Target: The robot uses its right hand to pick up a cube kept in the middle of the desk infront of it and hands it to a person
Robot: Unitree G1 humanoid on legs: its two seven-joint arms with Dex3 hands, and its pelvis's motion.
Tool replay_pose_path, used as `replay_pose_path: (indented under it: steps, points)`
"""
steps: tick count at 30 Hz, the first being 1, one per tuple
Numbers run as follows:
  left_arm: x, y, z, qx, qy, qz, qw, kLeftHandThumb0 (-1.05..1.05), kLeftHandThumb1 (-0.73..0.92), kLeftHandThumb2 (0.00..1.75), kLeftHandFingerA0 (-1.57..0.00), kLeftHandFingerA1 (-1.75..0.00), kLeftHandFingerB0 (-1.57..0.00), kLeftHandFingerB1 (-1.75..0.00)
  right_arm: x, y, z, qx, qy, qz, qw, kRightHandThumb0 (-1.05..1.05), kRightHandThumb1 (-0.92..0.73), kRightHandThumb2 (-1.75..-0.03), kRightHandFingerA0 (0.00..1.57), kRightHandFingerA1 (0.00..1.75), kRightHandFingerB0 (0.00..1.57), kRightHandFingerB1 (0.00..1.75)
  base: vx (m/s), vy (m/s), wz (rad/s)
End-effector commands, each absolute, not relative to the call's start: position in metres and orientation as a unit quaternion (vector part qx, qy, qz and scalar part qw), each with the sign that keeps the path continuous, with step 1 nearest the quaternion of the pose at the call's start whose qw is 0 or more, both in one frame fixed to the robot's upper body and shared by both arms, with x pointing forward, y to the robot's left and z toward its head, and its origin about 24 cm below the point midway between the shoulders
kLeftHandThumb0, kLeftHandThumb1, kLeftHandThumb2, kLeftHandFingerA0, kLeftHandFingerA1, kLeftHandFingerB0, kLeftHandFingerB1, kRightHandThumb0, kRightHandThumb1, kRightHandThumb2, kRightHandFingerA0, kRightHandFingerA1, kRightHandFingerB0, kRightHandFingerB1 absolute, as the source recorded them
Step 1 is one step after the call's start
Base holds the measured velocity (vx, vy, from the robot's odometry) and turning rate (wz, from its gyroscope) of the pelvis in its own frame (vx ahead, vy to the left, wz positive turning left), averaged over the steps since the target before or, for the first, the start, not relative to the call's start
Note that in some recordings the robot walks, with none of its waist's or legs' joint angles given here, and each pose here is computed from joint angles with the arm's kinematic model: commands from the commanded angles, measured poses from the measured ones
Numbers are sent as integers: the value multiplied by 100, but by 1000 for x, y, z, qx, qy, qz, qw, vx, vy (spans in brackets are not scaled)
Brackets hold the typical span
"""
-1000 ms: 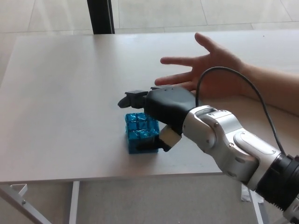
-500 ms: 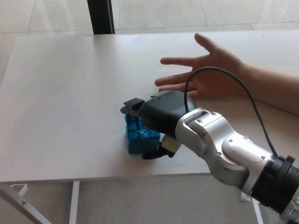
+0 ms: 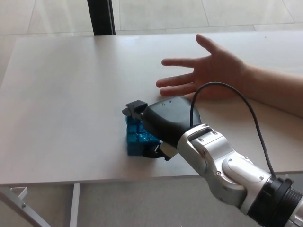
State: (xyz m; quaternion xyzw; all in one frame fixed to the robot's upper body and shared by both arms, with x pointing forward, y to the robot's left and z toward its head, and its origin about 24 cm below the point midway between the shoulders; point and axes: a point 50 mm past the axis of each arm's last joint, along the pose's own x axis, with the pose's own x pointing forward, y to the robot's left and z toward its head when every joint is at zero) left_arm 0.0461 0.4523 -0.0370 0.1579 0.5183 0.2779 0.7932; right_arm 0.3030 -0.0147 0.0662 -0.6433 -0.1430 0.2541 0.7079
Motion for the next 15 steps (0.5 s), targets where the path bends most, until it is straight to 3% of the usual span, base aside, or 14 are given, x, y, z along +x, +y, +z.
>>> replay_pose_path:
  steps: [1, 2, 3, 4, 10, 11, 12, 13, 14, 15]
  points:
    - [43, 455, -34, 172, 520, 275, 790, -76, 75, 63, -52, -55, -52, -42, 292, -29, 39, -591, -181, 143, 773, -32, -65, -65, 91, 175, 83, 69, 0, 0, 0]
    - [43, 455, -34, 172, 520, 275, 791, -76, 76, 63, -51, -57, -51, -42, 290, -29, 37, -581, -177, 140, 782, -33, -63, -64, 90, 175, 86, 71, 0, 0, 0]
    - [43, 455, -34, 173, 520, 274, 790, -75, 59, 100, -52, -67, -47, -56, 288, -27, 35, -567, -173, 135, 794, -32, -62, -64, 90, 175, 88, 74, 0, 0, 0]
    - [43, 455, -34, 168, 517, 279, 792, -76, 75, 63, -54, -59, -55, -43, 286, -27, 32, -561, -168, 136, 799, -32, -60, -65, 92, 175, 90, 79, 0, 0, 0]
    - [41, 454, -34, 178, 520, 268, 791, -77, 77, 64, -55, -56, -57, -41, 284, -32, 29, -561, -162, 145, 799, -32, -58, -68, 94, 175, 92, 86, 0, 0, 0]
    - [41, 455, -34, 178, 521, 268, 791, -76, 78, 63, -54, -55, -56, -41, 285, -33, 29, -557, -161, 142, 803, -38, -44, -93, 121, 134, 84, 86, 0, 0, 0]
    - [41, 455, -34, 180, 522, 269, 789, -77, 78, 64, -53, -55, -57, -41, 286, -34, 32, -552, -159, 138, 807, -35, -59, -62, 92, 175, 87, 83, 0, 0, 0]
    - [41, 455, -34, 184, 526, 270, 785, -77, 78, 64, -55, -58, -58, -41, 288, -36, 34, -546, -166, 130, 811, -41, -41, -89, 118, 136, 81, 83, 0, 0, 0]
    - [42, 456, -33, 180, 524, 270, 787, -76, 78, 64, -52, -57, -55, -42, 290, -37, 38, -544, -166, 124, 813, -36, -60, -62, 87, 175, 85, 84, 0, 0, 0]
    - [42, 456, -33, 180, 523, 270, 788, -76, 78, 64, -52, -57, -54, -42, 292, -38, 42, -538, -172, 119, 816, -40, -44, -92, 119, 135, 82, 88, 0, 0, 0]
